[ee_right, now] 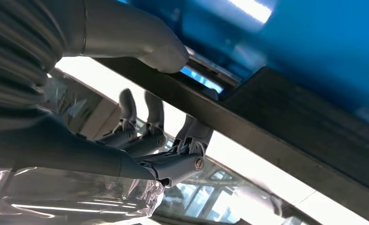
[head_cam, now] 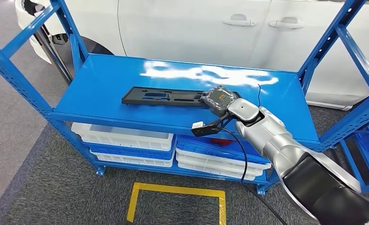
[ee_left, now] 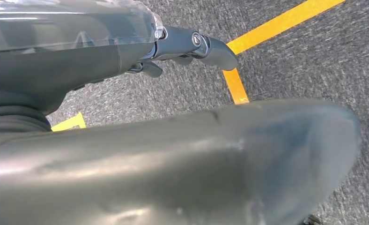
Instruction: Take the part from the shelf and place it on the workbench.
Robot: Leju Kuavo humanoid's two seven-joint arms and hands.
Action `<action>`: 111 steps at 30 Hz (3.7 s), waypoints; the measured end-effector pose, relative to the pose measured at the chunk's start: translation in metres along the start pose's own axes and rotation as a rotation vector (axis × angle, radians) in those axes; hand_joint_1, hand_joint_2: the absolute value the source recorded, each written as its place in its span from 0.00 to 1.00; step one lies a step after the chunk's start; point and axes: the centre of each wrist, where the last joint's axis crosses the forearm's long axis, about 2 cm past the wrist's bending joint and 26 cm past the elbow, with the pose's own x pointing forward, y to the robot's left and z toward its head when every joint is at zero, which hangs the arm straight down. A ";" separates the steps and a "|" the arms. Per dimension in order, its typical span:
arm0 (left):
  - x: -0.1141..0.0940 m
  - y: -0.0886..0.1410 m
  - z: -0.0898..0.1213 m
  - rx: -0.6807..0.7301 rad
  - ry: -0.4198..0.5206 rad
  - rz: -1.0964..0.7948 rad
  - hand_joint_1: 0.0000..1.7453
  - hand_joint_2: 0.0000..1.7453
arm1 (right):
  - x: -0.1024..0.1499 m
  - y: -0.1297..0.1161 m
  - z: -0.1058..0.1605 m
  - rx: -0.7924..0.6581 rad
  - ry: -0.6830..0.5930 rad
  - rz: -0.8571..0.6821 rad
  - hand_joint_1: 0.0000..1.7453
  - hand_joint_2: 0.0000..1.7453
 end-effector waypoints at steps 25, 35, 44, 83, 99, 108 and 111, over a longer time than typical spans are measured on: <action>0.001 0.003 0.000 0.022 -0.027 0.021 0.00 0.00 | -0.052 -0.084 -0.010 -0.190 -0.041 -0.272 0.99 1.00; 0.001 0.002 0.000 0.025 -0.034 0.022 0.00 0.00 | -0.061 -0.148 -0.007 -0.409 -0.238 -0.653 1.00 1.00; 0.001 0.003 0.000 0.035 -0.039 0.048 0.00 0.00 | -0.071 -0.159 0.015 -0.501 -0.422 -0.919 1.00 1.00; -0.011 -0.001 0.001 0.173 -0.034 0.298 0.00 1.00 | 0.161 0.023 0.131 -0.269 -0.945 -1.792 1.00 1.00; -0.006 -0.002 0.001 0.146 -0.044 0.292 0.00 1.00 | 0.173 0.029 0.146 -0.271 -0.935 -1.806 1.00 1.00; -0.009 -0.007 0.002 0.070 -0.030 0.299 0.00 1.00 | 0.179 0.037 0.154 -0.245 -0.893 -1.858 1.00 1.00; -0.010 -0.009 0.002 0.064 -0.024 0.298 0.00 1.00 | 0.180 0.039 0.157 -0.248 -0.876 -1.869 1.00 1.00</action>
